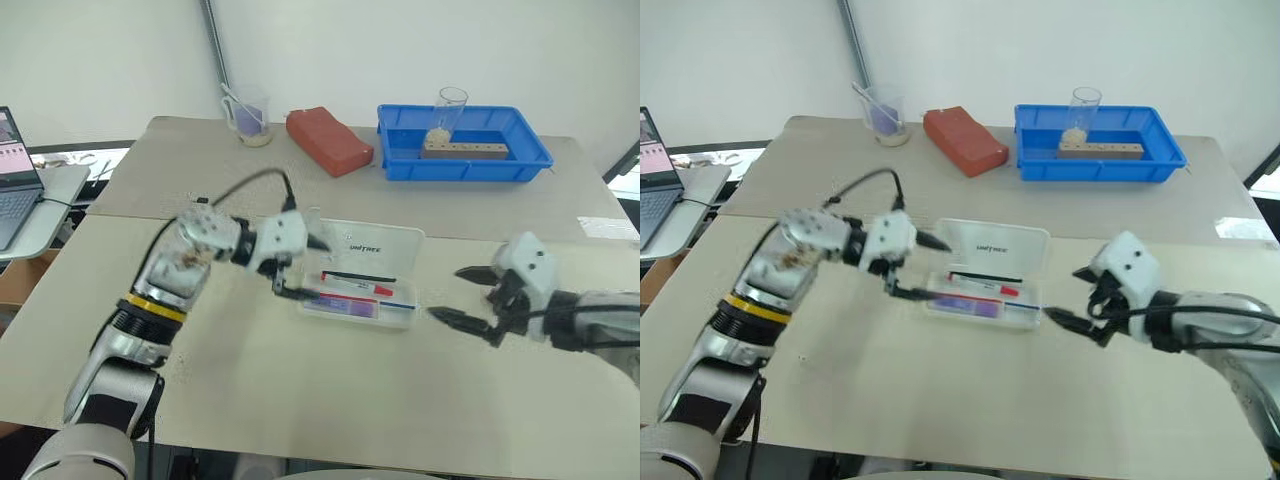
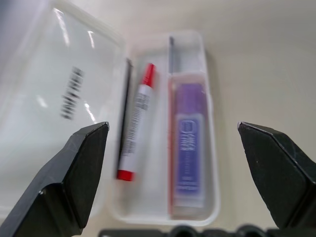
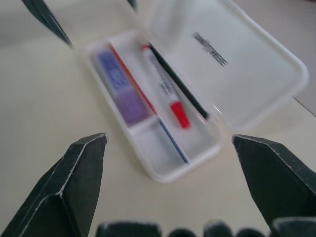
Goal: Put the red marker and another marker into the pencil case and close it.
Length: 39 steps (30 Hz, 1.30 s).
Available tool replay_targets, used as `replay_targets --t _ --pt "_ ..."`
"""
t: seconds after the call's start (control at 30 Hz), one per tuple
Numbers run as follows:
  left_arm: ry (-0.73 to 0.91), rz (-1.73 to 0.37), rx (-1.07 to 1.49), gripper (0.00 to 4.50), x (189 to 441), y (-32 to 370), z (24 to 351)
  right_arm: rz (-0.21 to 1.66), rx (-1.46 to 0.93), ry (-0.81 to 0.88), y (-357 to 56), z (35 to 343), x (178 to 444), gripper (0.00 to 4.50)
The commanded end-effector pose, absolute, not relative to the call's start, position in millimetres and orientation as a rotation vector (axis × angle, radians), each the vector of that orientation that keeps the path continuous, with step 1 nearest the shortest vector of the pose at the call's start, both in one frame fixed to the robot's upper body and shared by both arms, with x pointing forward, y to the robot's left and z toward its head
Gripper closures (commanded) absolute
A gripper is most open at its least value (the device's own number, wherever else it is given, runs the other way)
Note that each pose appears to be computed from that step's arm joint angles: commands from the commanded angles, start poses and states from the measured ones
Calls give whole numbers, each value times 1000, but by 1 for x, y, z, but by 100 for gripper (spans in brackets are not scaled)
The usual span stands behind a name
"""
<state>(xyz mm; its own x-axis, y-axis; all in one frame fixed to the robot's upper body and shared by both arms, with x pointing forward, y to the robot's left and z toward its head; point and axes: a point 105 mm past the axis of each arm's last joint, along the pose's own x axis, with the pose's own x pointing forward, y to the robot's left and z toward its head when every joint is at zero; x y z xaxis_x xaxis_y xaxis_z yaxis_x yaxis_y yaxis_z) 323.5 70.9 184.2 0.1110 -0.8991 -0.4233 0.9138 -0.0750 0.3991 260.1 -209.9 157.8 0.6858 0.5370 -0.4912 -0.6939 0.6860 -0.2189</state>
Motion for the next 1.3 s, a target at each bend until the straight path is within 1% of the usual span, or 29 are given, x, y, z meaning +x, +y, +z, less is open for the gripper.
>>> replay_targets --t 0.03,0.13,0.3,0.4,0.57,0.73,0.83,1.03,1.13,1.17,1.3 --pt "-134 -1528 647 4 315 54 227 633 -488 413 -246 158 273 0" --pt "-206 -1580 611 4 303 38 241 627 -484 477 -268 147 279 0" --pt "-240 -1658 580 4 282 24 235 657 -492 599 -287 124 283 0" --pt "-255 -1677 573 4 275 21 233 637 -499 627 -296 116 291 0" --pt "-264 -1664 573 4 275 22 236 629 -486 642 -301 107 302 0" --pt "-253 -1651 572 4 276 25 237 632 -459 667 -304 100 305 0" --pt "-250 -1646 578 0 277 26 237 626 -447 685 -307 97 304 86" --pt "-248 -1633 576 0 278 29 237 607 -449 676 -310 99 306 292" --pt "-247 -1626 581 0 280 31 237 629 -447 665 -306 103 307 398" --pt "-243 -1624 580 0 280 32 238 649 -457 648 -301 108 308 424" --pt "-206 -1620 591 0 282 43 236 834 -487 525 -252 139 308 427"
